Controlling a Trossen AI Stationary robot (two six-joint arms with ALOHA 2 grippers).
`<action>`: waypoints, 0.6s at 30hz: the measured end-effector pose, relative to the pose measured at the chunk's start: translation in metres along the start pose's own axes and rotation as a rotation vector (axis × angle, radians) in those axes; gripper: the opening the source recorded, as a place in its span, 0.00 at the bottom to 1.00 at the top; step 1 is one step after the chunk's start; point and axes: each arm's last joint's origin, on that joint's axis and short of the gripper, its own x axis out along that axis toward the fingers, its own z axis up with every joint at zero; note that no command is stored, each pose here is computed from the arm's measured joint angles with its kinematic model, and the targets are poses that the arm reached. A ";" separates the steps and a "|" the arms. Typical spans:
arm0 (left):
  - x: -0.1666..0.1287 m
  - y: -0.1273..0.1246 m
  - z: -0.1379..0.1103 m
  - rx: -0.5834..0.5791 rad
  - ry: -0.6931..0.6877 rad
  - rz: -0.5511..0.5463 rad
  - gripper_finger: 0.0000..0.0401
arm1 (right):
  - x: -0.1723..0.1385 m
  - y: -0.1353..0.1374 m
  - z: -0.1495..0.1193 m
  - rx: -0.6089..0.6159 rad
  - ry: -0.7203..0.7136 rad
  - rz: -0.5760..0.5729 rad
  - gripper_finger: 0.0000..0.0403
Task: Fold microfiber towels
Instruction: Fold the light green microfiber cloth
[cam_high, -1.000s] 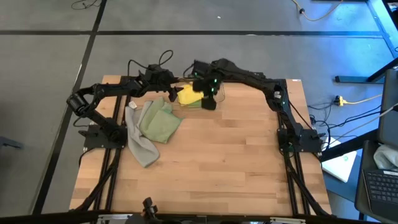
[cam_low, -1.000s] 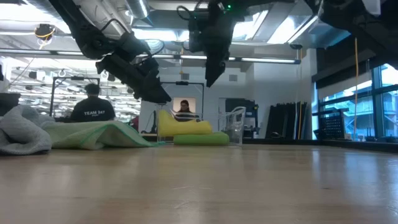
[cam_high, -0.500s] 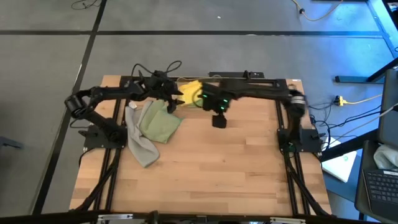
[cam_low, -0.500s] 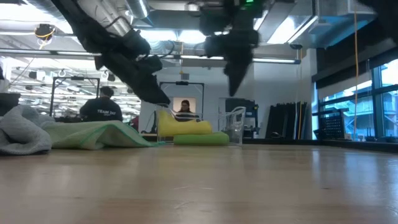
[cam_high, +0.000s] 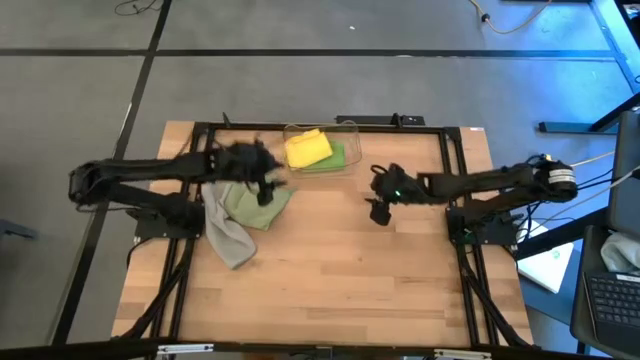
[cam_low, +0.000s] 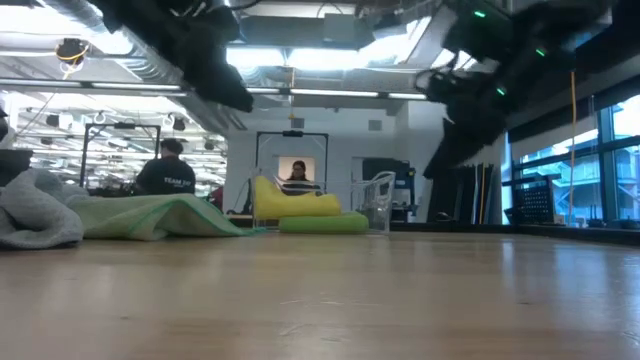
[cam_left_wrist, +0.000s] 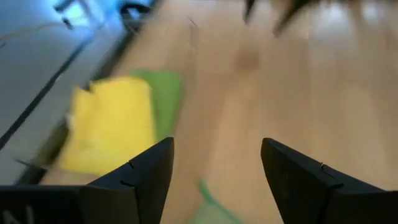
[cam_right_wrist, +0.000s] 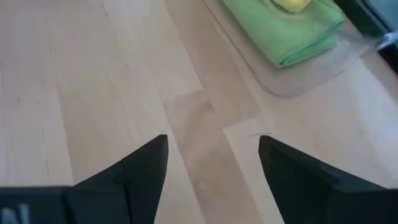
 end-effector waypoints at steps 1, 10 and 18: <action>0.004 -0.010 -0.002 0.013 0.023 0.008 0.58 | 0.002 0.002 -0.009 0.019 -0.032 -0.001 0.63; 0.052 -0.065 0.009 0.080 0.434 0.152 0.58 | 0.002 0.023 -0.055 0.036 -0.279 0.078 0.63; 0.106 -0.073 0.004 0.047 0.876 0.359 0.58 | -0.004 0.036 -0.059 -0.066 -0.348 0.096 0.63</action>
